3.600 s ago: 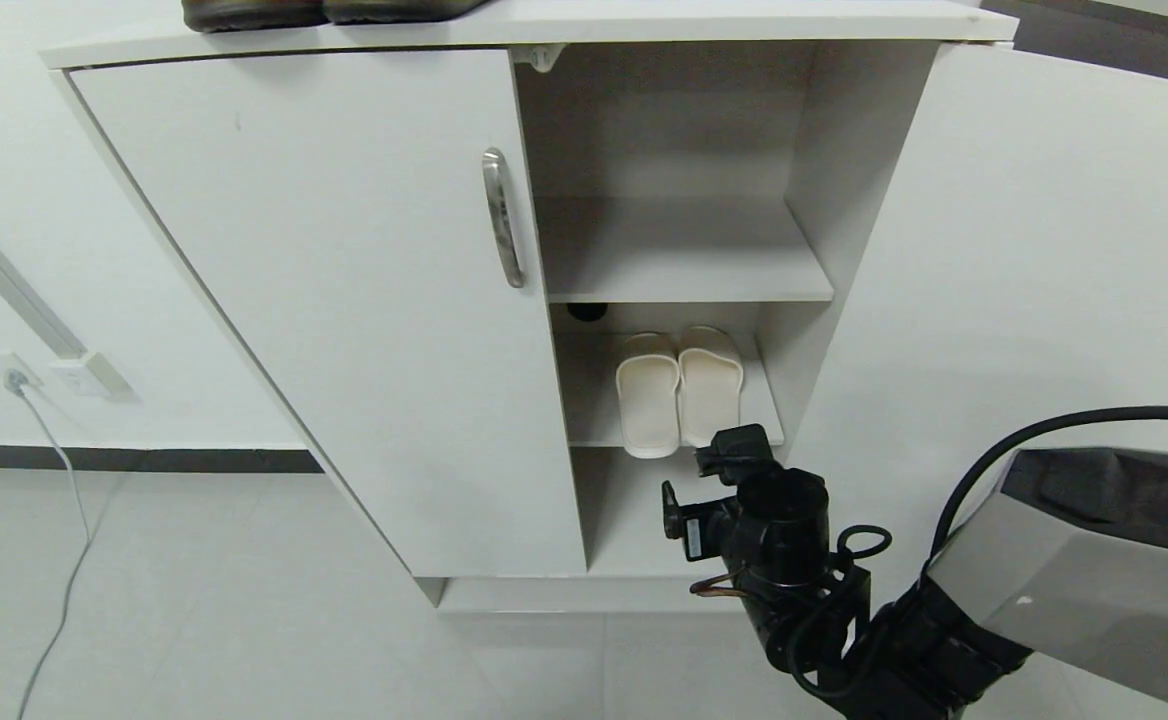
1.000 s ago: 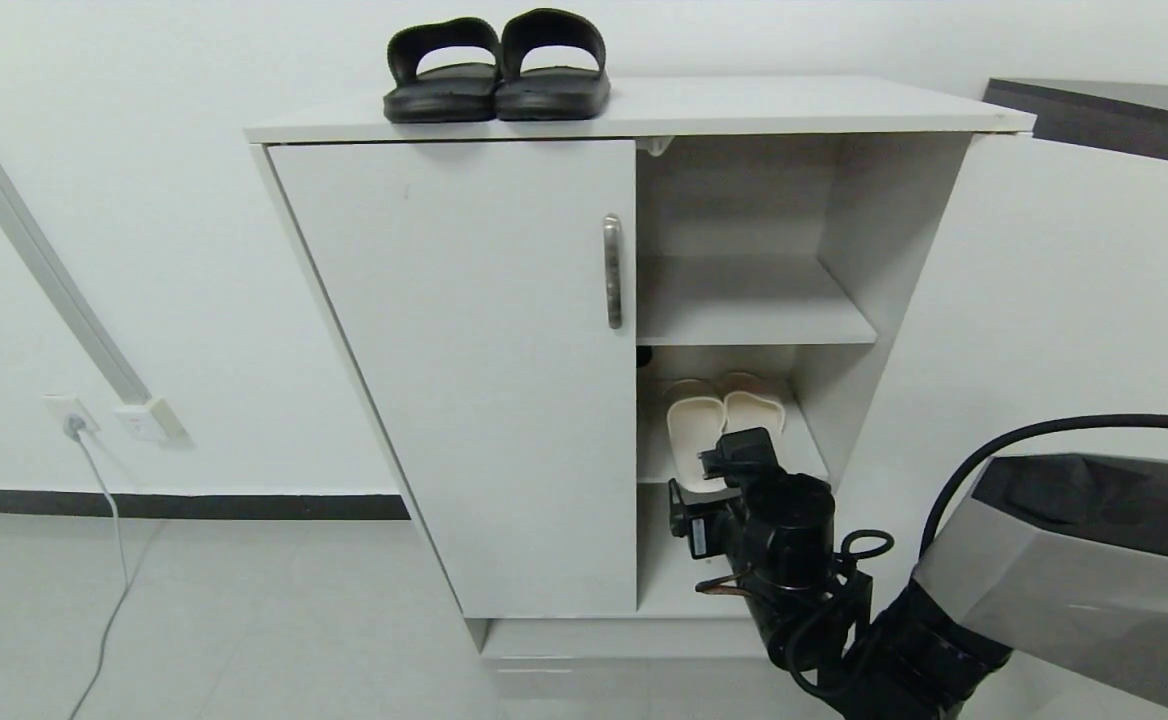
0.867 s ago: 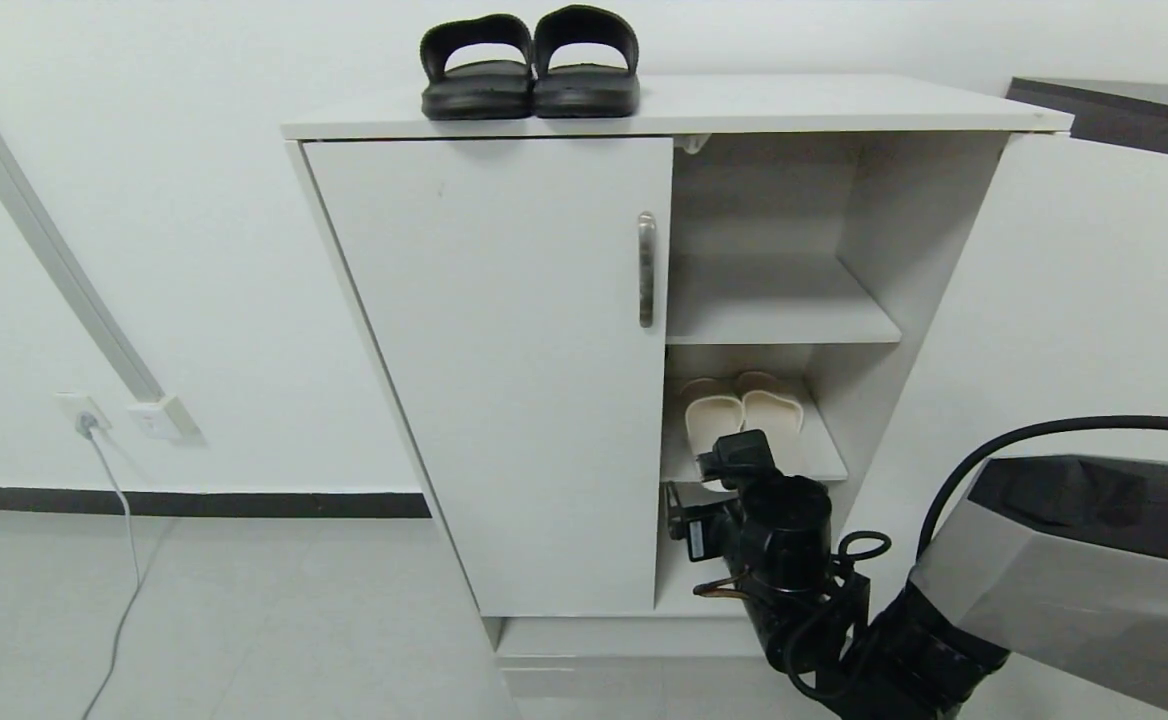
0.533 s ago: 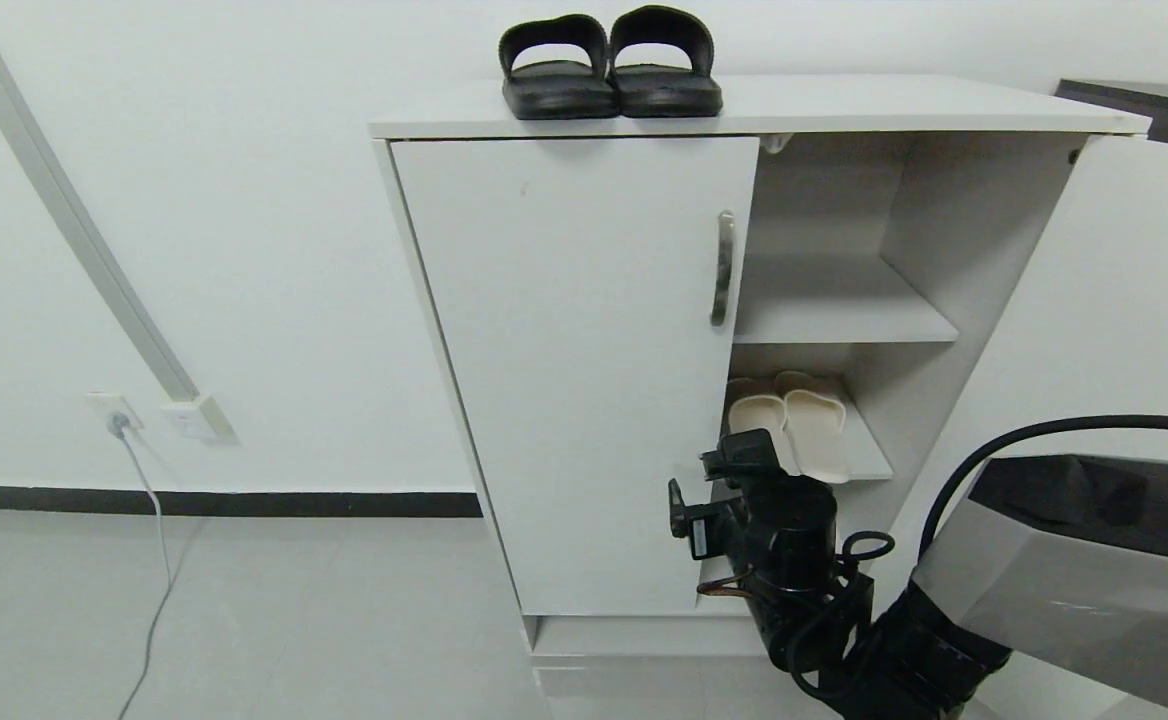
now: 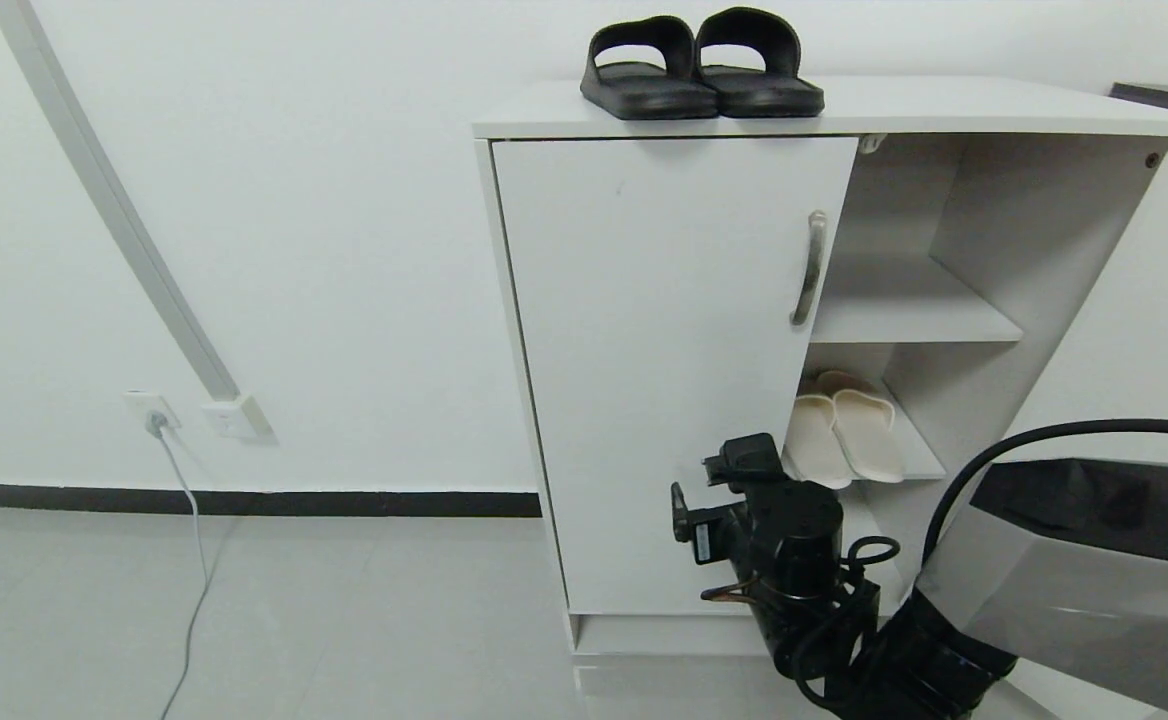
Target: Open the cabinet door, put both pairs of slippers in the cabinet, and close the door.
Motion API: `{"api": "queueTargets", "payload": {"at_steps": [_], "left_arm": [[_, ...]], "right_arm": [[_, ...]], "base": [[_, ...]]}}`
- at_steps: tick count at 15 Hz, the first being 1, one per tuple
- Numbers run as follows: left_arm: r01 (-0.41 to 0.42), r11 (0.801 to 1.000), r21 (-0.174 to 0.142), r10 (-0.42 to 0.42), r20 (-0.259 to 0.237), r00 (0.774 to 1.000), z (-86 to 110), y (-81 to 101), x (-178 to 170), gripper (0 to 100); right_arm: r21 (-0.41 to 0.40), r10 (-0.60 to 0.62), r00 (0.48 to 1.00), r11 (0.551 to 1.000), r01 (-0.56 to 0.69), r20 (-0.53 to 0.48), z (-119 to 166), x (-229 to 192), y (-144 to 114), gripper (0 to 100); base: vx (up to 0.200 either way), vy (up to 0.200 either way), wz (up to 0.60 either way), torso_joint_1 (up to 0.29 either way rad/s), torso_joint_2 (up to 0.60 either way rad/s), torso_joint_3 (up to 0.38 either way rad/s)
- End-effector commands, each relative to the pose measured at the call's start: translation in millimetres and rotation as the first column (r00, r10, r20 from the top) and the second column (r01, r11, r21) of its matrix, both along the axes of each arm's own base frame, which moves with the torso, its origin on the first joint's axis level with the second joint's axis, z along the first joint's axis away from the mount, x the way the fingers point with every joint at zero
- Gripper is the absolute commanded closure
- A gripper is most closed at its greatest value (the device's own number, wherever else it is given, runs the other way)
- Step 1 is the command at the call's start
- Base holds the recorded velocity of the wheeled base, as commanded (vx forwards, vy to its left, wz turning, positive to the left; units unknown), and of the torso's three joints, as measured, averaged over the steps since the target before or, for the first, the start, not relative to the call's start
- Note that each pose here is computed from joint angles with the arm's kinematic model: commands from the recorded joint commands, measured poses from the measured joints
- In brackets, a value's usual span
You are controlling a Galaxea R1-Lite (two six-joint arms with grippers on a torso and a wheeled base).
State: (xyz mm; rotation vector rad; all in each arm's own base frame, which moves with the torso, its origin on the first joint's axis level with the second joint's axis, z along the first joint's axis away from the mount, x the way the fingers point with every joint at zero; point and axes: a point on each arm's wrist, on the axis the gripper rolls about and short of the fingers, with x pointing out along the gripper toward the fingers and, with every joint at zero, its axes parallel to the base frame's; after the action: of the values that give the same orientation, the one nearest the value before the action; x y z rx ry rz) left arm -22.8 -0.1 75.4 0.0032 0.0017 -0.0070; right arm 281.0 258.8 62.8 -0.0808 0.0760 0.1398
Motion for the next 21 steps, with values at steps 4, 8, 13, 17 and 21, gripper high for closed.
{"api": "queueTargets", "payload": {"at_steps": [4, 8, 13, 17, 21], "left_arm": [[0.001, 1.0, 0.0, -0.001, -0.001, 1.0, 0.0, 0.0, 0.1, 100], [0.001, 1.0, 0.0, -0.001, -0.001, 1.0, 0.0, 0.0, 0.1, 100], [0.001, 1.0, 0.0, -0.001, -0.001, 1.0, 0.0, 0.0, 0.1, 100], [0.001, 1.0, 0.0, -0.001, -0.001, 1.0, 0.0, 0.0, 0.1, 100], [0.001, 1.0, 0.0, -0.001, -0.001, 1.0, 0.0, 0.0, 0.1, 100]], "right_arm": [[-0.005, 0.011, 1.0, 1.0, -0.011, -0.003, -3.5, -6.0, -1.8, 0], [-0.004, 0.021, 0.999, 1.0, -0.021, 0.041, -0.5, -8.8, -4.4, 0], [-0.005, 0.02, 0.999, 1.0, -0.019, 0.04, -1.9, -10.0, -6.5, 0], [-0.003, 0.02, 0.999, 1.0, -0.019, 0.042, -1.6, -10.6, -7.1, 0], [0.0, 0.02, 0.999, 1.0, -0.02, 0.047, -1.0, -10.6, -7.1, 0]], "base": [[0.0, 0.0, 0.0, 0.0, 0.0, 0.0], [0.0, 0.0, 0.0, 0.0, 0.0, 0.0], [0.0, 0.0, 0.0, 0.0, 0.0, 0.0], [0.0, 0.0, 0.0, 0.0, 0.0, 0.0], [0.0, 0.0, 0.0, 0.001, -0.05, -0.081]]}}
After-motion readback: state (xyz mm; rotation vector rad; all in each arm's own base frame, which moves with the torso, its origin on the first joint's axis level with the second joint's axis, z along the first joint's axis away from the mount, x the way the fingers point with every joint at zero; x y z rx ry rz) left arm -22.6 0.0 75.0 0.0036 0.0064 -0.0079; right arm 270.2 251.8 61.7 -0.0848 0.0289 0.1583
